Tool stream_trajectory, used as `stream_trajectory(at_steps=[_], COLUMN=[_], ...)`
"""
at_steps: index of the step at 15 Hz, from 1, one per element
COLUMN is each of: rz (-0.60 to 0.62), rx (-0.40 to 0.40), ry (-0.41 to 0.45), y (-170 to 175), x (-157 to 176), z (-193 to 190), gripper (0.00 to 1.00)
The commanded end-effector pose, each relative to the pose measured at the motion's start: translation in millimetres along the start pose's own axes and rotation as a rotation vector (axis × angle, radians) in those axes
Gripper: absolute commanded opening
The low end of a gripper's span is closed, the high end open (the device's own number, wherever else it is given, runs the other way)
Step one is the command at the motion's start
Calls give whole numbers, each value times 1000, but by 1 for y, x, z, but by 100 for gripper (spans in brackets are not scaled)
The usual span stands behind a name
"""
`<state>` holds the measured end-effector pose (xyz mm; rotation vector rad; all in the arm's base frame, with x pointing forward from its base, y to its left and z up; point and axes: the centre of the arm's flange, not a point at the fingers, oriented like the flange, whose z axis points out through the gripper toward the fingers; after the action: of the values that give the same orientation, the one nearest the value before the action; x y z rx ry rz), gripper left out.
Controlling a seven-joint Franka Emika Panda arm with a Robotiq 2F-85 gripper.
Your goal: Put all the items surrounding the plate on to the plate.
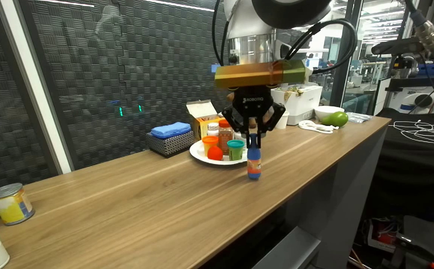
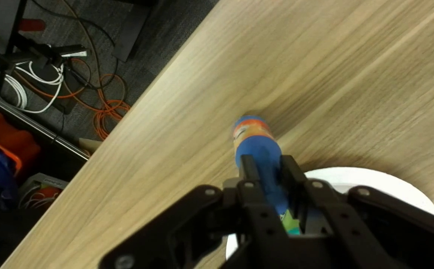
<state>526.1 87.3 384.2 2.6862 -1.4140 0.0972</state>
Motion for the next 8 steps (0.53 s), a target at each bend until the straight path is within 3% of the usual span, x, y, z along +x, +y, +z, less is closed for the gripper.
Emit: stream_trajectory(at_steps=[1,8], rz=[55,125], rx=[-4,56], ry=[62,108], y=[14,24], x=[5,48], z=[-35,-40], gripper=[5,5])
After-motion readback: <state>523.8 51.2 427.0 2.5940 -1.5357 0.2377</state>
